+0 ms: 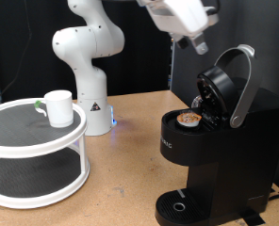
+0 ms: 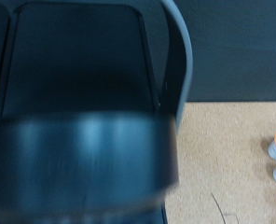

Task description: Make a cup of coffee with the keurig machine

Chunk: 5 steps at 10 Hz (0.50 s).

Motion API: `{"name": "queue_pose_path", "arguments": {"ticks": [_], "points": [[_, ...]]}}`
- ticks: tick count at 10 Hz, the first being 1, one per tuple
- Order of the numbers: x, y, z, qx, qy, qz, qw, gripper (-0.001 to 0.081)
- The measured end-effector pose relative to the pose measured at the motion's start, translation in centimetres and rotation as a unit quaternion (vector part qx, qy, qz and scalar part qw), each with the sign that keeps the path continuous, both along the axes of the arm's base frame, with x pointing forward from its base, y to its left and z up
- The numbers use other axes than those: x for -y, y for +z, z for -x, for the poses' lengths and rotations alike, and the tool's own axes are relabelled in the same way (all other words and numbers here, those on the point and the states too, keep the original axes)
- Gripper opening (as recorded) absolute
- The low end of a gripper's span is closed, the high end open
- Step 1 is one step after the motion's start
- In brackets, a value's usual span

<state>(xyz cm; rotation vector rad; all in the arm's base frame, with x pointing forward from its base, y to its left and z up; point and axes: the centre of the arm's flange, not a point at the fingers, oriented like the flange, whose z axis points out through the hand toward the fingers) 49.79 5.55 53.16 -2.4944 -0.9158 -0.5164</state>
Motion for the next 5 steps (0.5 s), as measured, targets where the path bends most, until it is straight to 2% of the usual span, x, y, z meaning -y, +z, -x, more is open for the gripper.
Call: {"name": "queue_pose_path", "arguments": {"ticks": [2, 4, 5], "points": [[-3.6, 0.0, 0.2, -0.001, 0.008, 0.007, 0.9999, 0.0808], [-4.1, -0.2, 0.1, -0.002, 0.006, 0.012, 0.9999, 0.0808], [-4.0, -0.2, 0.1, 0.0, 0.007, 0.004, 1.0, 0.0808]]}}
